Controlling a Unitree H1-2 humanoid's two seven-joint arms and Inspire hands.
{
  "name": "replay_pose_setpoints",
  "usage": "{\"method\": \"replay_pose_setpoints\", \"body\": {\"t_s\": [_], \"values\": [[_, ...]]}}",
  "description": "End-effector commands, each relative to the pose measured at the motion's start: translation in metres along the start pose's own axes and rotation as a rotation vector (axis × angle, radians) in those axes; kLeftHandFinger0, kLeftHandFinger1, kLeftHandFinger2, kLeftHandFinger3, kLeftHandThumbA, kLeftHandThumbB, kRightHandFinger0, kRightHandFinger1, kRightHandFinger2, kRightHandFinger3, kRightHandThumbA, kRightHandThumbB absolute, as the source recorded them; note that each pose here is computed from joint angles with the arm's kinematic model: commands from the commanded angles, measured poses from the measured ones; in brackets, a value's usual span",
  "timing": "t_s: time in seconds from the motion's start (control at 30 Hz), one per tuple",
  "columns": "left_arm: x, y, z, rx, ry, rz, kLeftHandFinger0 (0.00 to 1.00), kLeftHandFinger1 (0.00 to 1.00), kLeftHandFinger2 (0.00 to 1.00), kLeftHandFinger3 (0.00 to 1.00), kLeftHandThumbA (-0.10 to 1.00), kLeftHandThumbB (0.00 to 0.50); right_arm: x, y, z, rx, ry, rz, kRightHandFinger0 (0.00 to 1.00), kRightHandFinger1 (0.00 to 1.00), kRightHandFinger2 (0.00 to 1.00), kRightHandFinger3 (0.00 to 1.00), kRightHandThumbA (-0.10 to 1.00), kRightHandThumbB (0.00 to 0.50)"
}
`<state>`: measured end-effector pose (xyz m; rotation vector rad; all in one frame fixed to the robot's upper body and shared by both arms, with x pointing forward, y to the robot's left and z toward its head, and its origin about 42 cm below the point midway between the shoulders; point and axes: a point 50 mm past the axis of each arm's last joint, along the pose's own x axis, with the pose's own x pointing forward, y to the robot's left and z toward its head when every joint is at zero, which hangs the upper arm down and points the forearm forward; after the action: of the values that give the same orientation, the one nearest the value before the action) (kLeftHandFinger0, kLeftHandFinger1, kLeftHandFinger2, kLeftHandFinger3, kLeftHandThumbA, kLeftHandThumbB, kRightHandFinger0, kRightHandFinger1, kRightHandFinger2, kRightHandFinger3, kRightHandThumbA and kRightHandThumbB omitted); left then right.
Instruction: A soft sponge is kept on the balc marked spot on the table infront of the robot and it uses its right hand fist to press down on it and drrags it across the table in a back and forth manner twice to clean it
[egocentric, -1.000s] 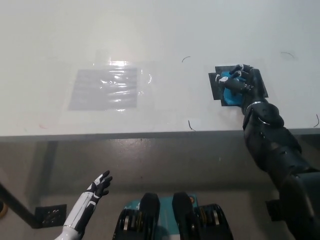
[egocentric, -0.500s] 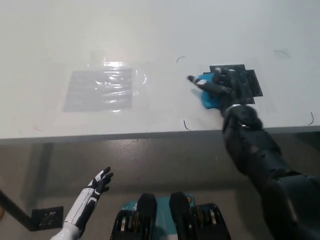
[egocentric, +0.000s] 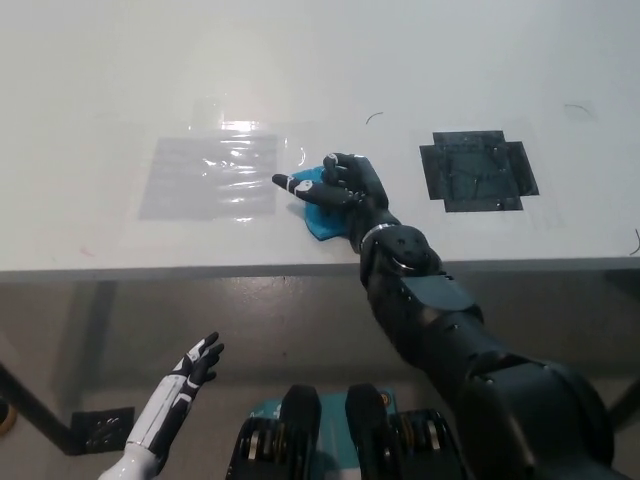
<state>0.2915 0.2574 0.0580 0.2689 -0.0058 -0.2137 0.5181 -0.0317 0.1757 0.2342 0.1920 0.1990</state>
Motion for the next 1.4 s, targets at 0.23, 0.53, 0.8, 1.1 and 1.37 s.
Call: {"method": "replay_pose_setpoints", "body": {"t_s": [0.23, 0.53, 0.8, 1.1, 1.37], "values": [[0.003, 0.008, 0.011, 0.01, -0.07, 0.014, 1.0, 1.0, 1.0, 1.0, 1.0, 0.499, 0.002, -0.054, 0.008, -0.014, 0.015, -0.077, 0.0, 0.0, 0.0, 0.0, 1.0, 0.287], [0.004, 0.008, 0.012, 0.009, -0.069, 0.015, 1.0, 1.0, 1.0, 1.0, 1.0, 0.499, -0.014, -0.163, 0.015, -0.039, 0.001, -0.24, 0.0, 0.0, 0.0, 0.0, 1.0, 0.236], [-0.002, 0.011, 0.009, 0.023, -0.065, 0.026, 1.0, 1.0, 1.0, 1.0, 1.0, 0.486, -0.047, -0.256, 0.013, -0.004, -0.004, -0.408, 0.0, 0.0, 0.0, 0.0, 1.0, 0.236], [-0.001, 0.014, 0.009, 0.018, -0.059, 0.027, 1.0, 1.0, 1.0, 1.0, 1.0, 0.499, -0.09, -0.338, 0.022, 0.007, -0.024, -0.558, 0.0, 0.0, 0.23, 0.19, 1.0, 0.276], [0.005, 0.018, 0.012, 0.026, -0.071, 0.034, 1.0, 1.0, 1.0, 1.0, 1.0, 0.5, -0.098, -0.353, 0.033, 0.003, -0.046, -0.584, 0.0, 0.0, 0.3, 0.23, 1.0, 0.257]]}}
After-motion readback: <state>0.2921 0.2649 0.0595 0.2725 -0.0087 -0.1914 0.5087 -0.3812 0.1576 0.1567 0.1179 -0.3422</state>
